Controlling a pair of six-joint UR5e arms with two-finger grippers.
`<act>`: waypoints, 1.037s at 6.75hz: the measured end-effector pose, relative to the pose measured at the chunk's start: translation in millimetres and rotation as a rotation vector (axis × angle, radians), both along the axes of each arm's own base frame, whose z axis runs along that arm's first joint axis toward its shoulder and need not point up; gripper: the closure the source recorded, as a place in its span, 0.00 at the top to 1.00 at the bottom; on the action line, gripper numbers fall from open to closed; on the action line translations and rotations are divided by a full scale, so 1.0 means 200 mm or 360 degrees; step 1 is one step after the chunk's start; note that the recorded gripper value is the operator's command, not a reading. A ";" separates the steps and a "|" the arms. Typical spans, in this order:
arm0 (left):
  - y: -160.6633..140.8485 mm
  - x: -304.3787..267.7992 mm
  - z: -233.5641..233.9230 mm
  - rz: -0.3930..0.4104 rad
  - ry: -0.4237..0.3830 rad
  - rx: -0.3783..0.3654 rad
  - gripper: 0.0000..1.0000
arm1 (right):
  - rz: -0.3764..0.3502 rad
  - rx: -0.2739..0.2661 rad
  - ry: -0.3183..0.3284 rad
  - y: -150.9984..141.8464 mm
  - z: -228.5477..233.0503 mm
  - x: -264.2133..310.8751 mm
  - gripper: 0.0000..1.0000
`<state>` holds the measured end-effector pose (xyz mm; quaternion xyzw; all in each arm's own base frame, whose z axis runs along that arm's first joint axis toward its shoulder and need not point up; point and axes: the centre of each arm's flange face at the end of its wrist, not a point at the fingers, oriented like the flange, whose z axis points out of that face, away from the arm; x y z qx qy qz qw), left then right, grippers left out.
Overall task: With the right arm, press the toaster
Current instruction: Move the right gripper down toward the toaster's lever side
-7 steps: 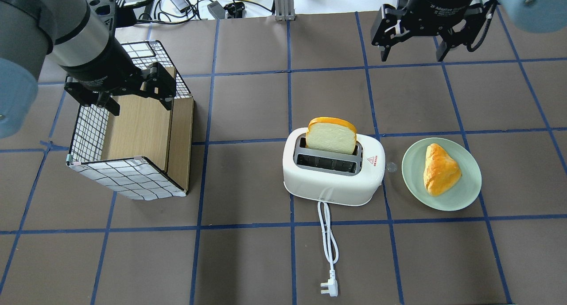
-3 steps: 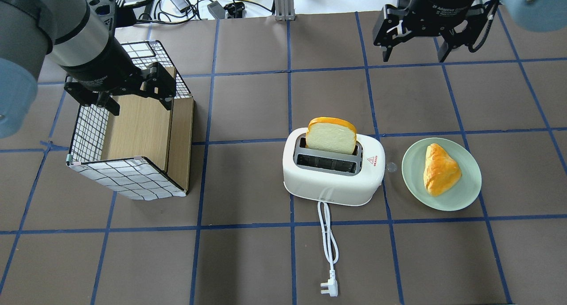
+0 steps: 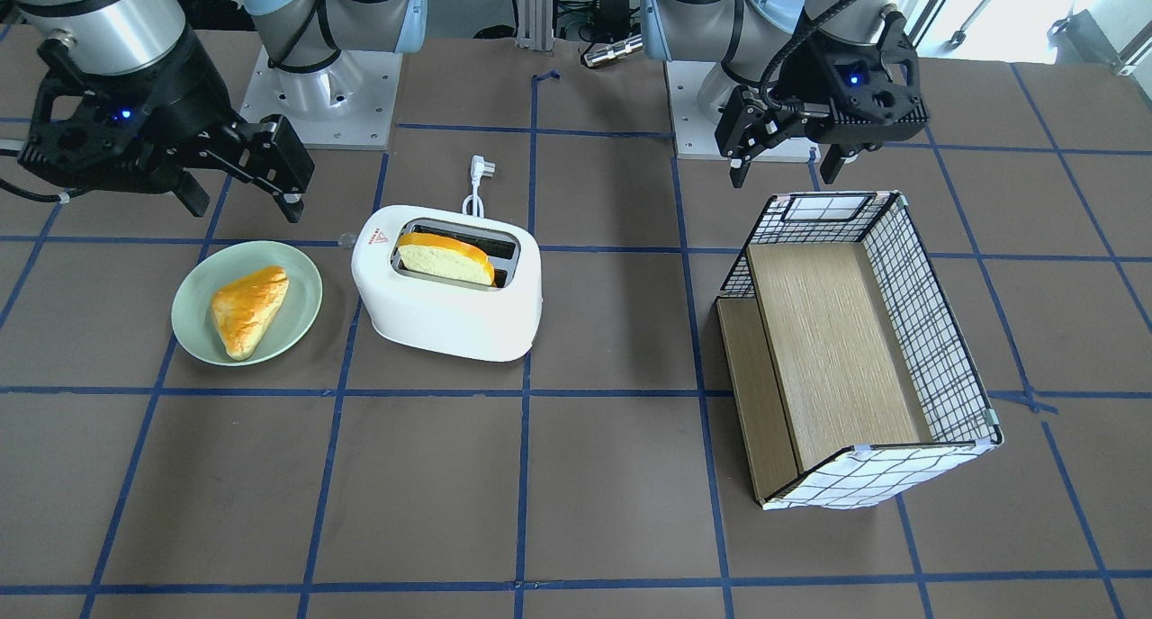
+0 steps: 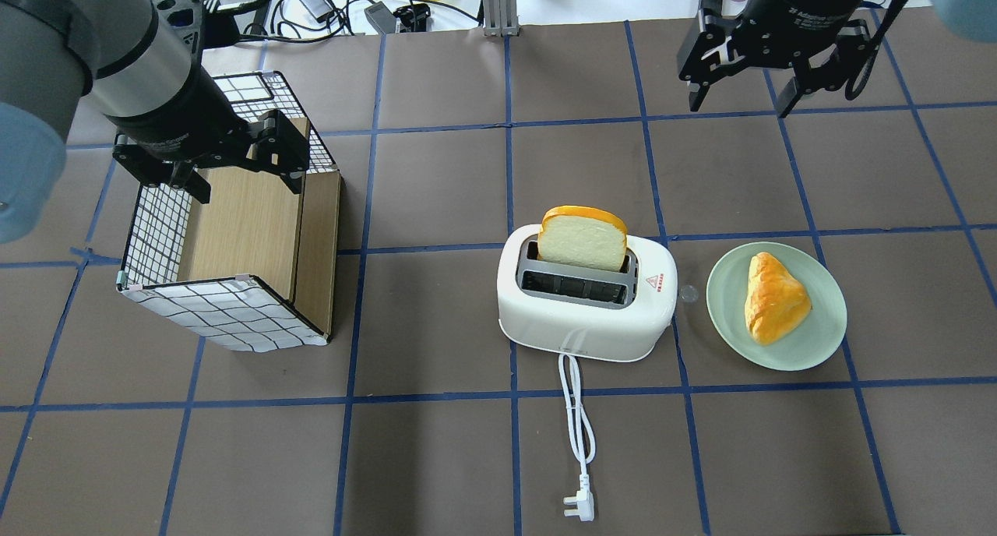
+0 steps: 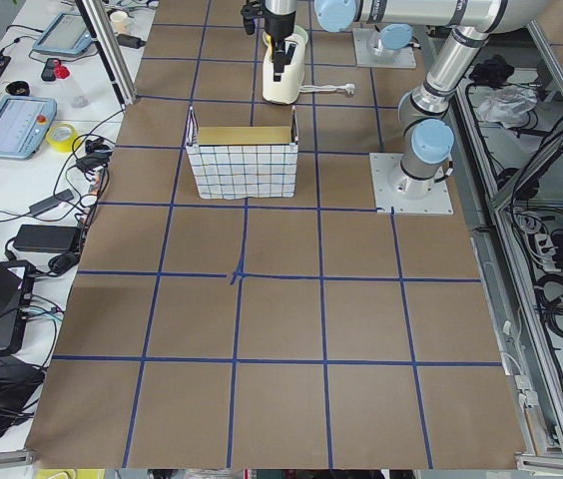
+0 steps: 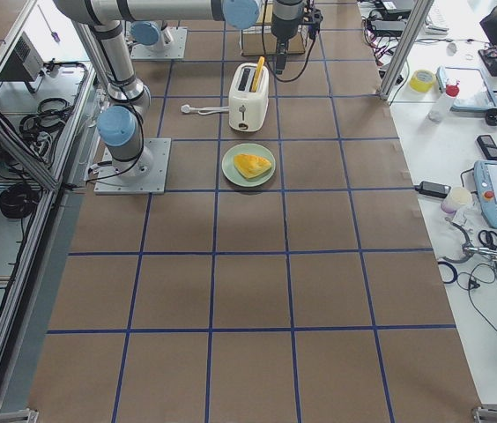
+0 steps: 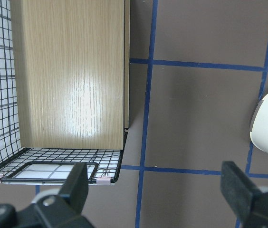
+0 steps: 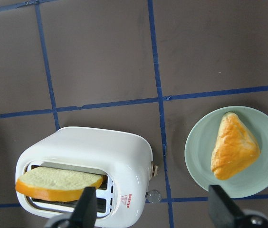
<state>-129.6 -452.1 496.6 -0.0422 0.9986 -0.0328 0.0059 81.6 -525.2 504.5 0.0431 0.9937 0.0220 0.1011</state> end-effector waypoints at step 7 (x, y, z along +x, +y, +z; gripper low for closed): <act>0.00 0.00 0.00 0.0000 0.0000 0.0000 1.00 | 0.0375 0.0123 -0.1095 0.28 -0.73 -0.46 0.00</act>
